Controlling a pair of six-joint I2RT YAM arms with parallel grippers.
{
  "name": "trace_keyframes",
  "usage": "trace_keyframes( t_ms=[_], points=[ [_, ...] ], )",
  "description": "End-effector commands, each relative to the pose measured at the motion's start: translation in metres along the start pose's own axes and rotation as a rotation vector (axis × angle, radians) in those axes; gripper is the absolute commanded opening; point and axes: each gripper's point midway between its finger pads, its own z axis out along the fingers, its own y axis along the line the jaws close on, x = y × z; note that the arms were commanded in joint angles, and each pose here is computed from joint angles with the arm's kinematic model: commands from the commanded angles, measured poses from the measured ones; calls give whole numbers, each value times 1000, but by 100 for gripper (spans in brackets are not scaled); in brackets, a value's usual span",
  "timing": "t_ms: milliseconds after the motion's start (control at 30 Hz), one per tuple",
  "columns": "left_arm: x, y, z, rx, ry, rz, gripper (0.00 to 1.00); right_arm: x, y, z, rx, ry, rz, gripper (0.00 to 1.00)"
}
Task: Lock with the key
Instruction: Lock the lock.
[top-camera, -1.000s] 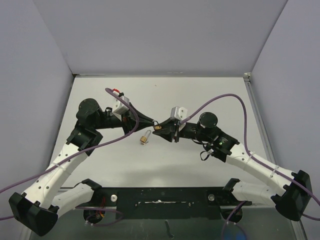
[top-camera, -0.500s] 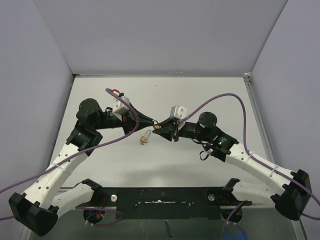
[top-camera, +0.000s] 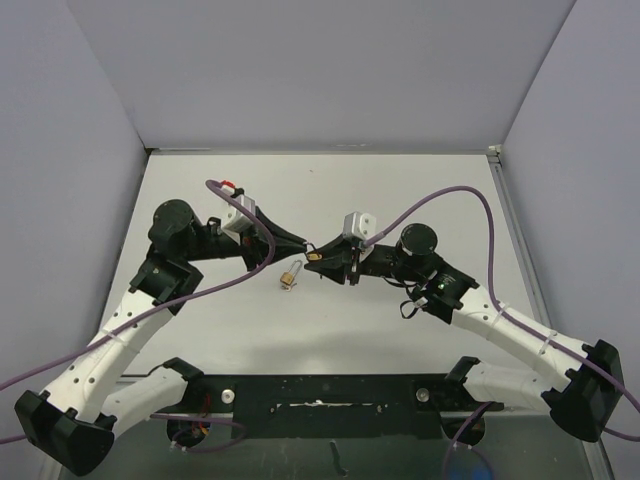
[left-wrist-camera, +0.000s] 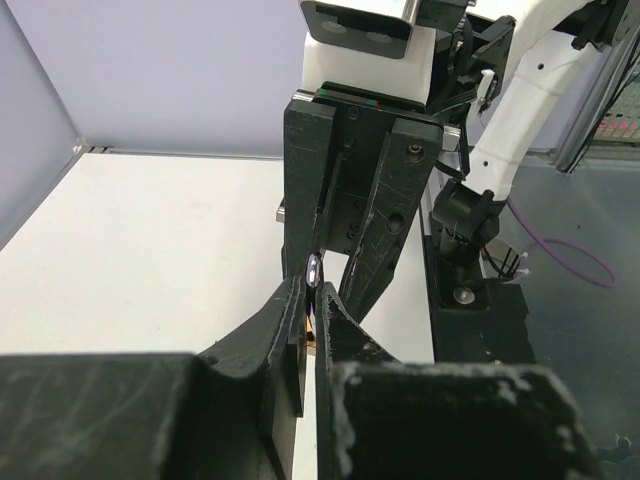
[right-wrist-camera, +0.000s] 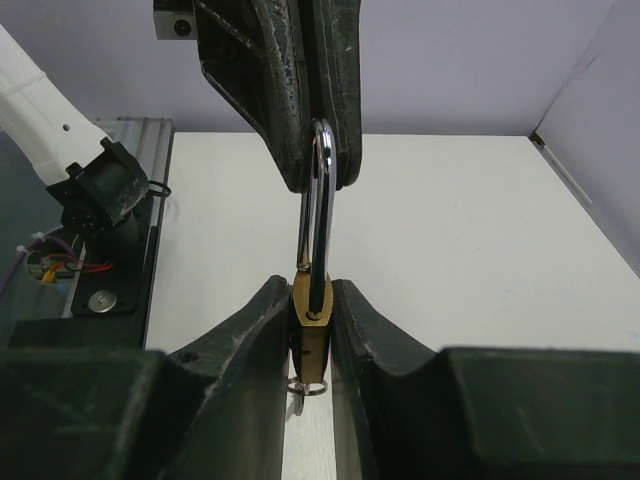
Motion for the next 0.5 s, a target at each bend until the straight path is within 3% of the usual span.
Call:
trace_keyframes(
  t_ms=[0,467],
  points=[
    [-9,2,0,-18,-30,51,0,-54,17,-5,-84,-158,-93,0],
    [-1,5,3,-5,-17,14,0,-75,5,-9,-28,-217,-207,0]
  ],
)
